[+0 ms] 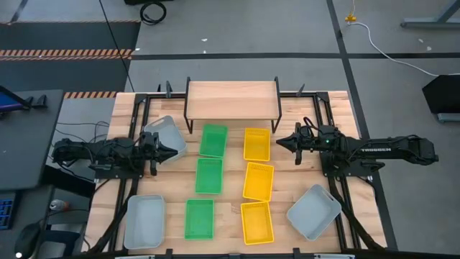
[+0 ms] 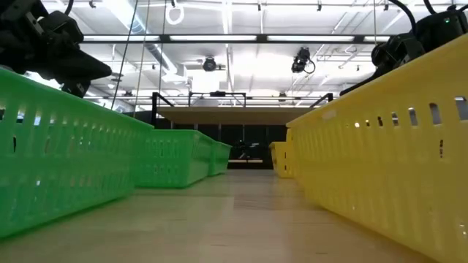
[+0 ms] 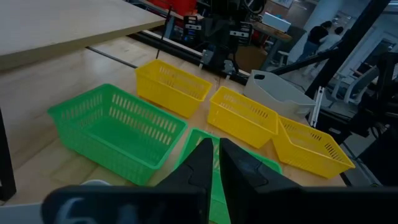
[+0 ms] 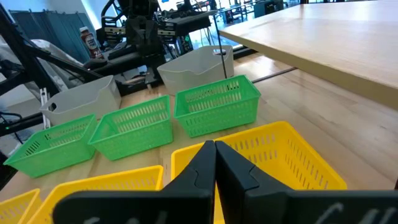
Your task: Stack baskets on shelf by color
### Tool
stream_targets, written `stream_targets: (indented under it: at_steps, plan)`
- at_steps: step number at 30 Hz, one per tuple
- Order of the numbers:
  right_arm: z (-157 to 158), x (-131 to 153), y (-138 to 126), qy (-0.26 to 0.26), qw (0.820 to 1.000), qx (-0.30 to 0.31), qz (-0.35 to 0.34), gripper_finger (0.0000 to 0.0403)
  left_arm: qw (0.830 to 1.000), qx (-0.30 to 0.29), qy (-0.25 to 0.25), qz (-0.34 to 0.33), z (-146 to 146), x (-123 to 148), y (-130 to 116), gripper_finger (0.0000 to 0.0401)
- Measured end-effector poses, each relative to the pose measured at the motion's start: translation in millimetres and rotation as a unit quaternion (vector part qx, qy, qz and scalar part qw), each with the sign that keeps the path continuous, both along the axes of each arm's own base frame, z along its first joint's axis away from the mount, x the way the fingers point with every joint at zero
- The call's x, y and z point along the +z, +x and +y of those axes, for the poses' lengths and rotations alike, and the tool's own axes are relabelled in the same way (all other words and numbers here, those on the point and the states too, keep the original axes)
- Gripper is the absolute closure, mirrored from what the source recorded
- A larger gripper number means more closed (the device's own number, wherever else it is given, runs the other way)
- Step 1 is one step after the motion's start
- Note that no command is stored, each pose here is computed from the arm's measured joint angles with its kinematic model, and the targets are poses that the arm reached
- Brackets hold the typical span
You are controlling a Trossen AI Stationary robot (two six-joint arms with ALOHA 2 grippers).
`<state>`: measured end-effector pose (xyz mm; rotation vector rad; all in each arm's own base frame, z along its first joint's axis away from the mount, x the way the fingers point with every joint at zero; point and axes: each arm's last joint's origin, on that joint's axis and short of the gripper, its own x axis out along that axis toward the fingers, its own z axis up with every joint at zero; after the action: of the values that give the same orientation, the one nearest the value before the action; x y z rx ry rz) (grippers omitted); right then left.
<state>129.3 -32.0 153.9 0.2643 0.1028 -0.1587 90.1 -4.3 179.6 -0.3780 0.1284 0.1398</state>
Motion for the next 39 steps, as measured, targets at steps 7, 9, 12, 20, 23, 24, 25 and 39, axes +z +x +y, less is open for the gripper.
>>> stream_targets:
  at_steps: [7,9,12,20,23,24,25,39]
  plan:
    - [0.0,0.0,0.0,0.000,1.000,0.000,0.000,0.0391,1.000,0.000,0.000,0.000,0.0,-0.1,0.0,0.0373]
    - [0.0,0.0,0.0,0.000,1.000,0.000,0.000,0.0391,1.000,0.000,0.000,0.000,0.0,-0.1,0.0,0.0372]
    - [0.0,0.0,0.0,0.000,1.000,0.000,0.000,0.0391,1.000,0.000,0.000,0.000,0.0,-0.1,0.0,0.0369]
    - [0.0,-0.1,0.0,0.000,1.000,0.000,0.000,0.0391,1.000,0.000,0.000,0.000,0.0,0.0,0.0,0.0368]
    - [0.0,-0.1,0.0,0.000,1.000,0.000,0.000,0.0391,1.000,0.000,0.000,0.000,0.0,0.0,0.0,0.0371]
    - [0.0,0.0,0.0,0.000,1.000,0.000,0.000,0.0391,1.000,0.000,0.000,0.000,0.0,-0.1,0.0,0.0372]
    - [0.0,-0.1,0.0,0.000,1.000,0.000,0.000,0.0391,1.000,0.000,0.000,0.000,0.0,0.0,0.0,0.0373]
    - [0.0,0.0,0.0,0.000,1.000,0.000,0.000,0.0391,0.988,0.013,-0.144,-0.050,-0.3,6.3,1.0,0.0368]
